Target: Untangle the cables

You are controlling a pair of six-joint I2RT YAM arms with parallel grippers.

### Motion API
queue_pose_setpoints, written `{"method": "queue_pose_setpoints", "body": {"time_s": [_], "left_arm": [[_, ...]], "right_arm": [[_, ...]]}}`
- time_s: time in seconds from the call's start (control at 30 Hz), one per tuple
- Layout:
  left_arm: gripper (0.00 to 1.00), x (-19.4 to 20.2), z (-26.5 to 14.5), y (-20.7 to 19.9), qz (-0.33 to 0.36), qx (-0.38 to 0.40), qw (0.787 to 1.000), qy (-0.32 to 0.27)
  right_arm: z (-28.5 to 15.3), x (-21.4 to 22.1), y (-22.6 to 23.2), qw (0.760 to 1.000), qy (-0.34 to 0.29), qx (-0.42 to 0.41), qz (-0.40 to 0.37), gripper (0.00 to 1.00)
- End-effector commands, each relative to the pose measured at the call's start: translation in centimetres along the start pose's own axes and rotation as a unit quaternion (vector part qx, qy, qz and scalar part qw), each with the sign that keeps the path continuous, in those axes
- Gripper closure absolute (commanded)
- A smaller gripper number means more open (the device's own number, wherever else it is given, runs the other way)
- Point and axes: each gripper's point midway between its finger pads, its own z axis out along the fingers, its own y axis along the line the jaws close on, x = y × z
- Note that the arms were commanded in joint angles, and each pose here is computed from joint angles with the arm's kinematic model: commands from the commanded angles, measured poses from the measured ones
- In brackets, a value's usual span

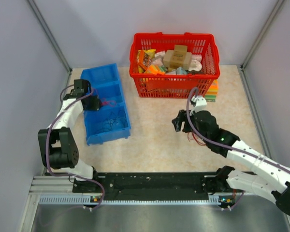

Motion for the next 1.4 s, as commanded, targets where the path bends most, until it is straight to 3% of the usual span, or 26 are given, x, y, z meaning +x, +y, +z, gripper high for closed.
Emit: {"method": "queue_pose_setpoints", "body": {"time_s": [0.0,0.23,0.33,0.57,0.63,0.67,0.93,1.0,1.1,1.13,1.23,1.37], "left_arm": [[1.00,-1.4,-1.4,-0.9,-0.030,0.033,0.998,-0.033],[0.99,-0.3,-1.0,-1.5,-0.020,0.028,0.999,0.005],[0.94,-0.6,-1.1,-1.7,-0.021,0.033,0.999,-0.001],[0.38,-0.6,-2.5,-2.6,-0.002,0.059,0.998,0.002],[0.10,-0.8,-3.6,-3.0,0.009,0.073,0.997,-0.004],[0.02,-1.0,-4.3,-3.2,0.014,0.082,0.996,-0.007],[0.02,0.0,-9.5,-4.8,0.126,0.172,0.977,0.003],[0.04,1.6,-11.5,-6.6,0.214,0.253,0.943,0.023],[0.12,5.7,-14.9,-8.0,0.323,0.373,0.864,0.097],[0.16,7.2,-15.8,-7.6,0.356,0.394,0.838,0.123],[0.17,12.3,-17.4,-5.8,0.464,0.416,0.768,0.144],[0.13,20.8,-19.3,-0.5,0.587,0.450,0.652,0.169]], "right_arm": [[-0.3,0.2,-6.2,0.986,0.010,0.145,0.086,0.32],[-1.2,1.8,-12.0,0.966,0.026,0.188,0.177,0.33],[-1.7,2.3,-13.7,0.958,0.026,0.204,0.199,0.33],[-0.8,3.5,-15.2,0.955,0.073,0.212,0.192,0.33],[-0.4,3.8,-15.2,0.955,0.086,0.207,0.194,0.33],[-0.2,3.9,-15.1,0.955,0.091,0.204,0.193,0.33],[0.2,4.0,-16.7,0.950,0.099,0.230,0.185,0.31],[0.1,4.4,-17.7,0.943,0.104,0.240,0.205,0.31],[-0.1,4.9,-19.2,0.934,0.108,0.258,0.220,0.33],[-0.2,5.1,-19.8,0.932,0.109,0.268,0.217,0.33],[0.4,5.4,-20.5,0.934,0.113,0.267,0.210,0.33],[2.9,5.9,-18.3,0.957,0.154,0.196,0.148,0.54]]}}
